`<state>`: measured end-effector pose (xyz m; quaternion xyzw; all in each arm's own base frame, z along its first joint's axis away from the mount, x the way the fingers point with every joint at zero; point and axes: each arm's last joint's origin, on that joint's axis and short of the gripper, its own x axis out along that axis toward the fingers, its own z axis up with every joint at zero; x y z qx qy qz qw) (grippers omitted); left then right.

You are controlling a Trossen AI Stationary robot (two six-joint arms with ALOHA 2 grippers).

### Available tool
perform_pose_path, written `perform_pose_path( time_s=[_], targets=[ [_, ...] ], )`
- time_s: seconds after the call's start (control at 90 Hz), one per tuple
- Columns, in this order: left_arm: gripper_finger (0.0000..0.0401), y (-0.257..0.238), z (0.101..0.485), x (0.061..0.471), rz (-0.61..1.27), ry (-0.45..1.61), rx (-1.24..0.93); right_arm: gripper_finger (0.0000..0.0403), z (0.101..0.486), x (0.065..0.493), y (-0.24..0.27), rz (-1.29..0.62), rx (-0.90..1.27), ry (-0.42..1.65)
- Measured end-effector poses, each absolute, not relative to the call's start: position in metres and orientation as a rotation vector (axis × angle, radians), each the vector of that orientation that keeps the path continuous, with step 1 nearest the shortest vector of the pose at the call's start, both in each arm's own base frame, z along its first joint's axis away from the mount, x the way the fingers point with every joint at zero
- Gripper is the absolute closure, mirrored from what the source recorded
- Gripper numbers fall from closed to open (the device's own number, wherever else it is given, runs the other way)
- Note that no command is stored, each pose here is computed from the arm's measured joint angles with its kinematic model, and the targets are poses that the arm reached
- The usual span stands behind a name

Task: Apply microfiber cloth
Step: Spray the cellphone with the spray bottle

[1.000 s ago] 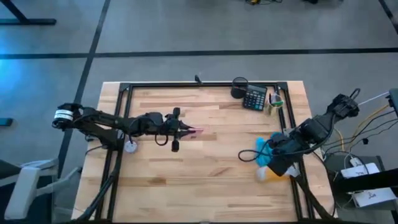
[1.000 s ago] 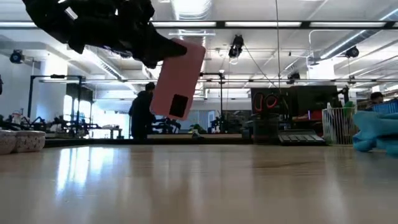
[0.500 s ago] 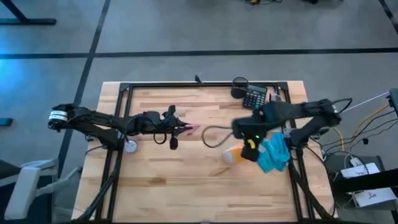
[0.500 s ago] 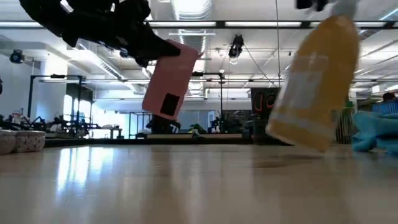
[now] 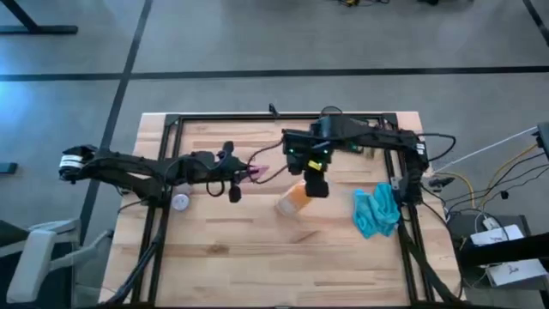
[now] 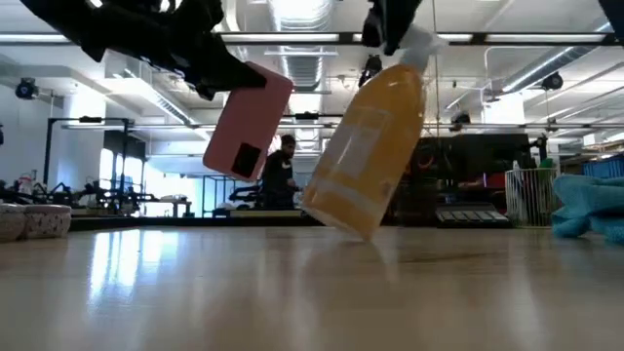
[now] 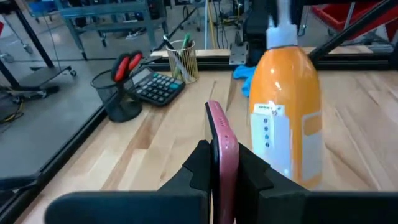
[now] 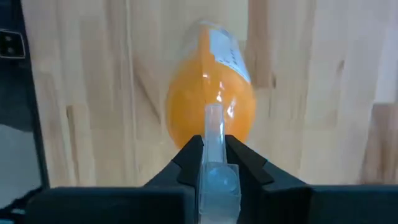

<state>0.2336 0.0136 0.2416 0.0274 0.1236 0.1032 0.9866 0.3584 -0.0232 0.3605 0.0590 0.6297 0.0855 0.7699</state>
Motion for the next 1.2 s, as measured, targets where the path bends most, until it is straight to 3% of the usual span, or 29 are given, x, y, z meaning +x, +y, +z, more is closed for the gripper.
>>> perform_pose_path(
  time_s=[0.167, 0.333, 0.789, 0.989, 1.2],
  targets=[
    [0.0393, 0.014, 0.242, 0.234, 0.208, 0.242, 0.055, 0.0292, 0.358, 0.369, -0.028, 0.201, 0.077, 1.347],
    [0.0393, 0.014, 0.241, 0.234, 0.219, 0.246, 0.056, 0.0265, 0.375, 0.367, -0.029, 0.205, 0.052, 1.270],
    [0.0392, 0.016, 0.239, 0.233, 0.295, 0.254, 0.071, 0.0236, 0.416, 0.368, -0.029, 0.212, -0.037, 1.017],
    [0.0392, 0.019, 0.242, 0.228, 0.389, 0.260, 0.079, 0.0228, 0.413, 0.373, -0.020, 0.353, -0.194, 0.973],
    [0.0392, 0.018, 0.254, 0.207, 0.416, 0.264, 0.039, 0.0252, 0.388, 0.382, -0.023, 0.446, -0.203, 1.000]
  ],
)
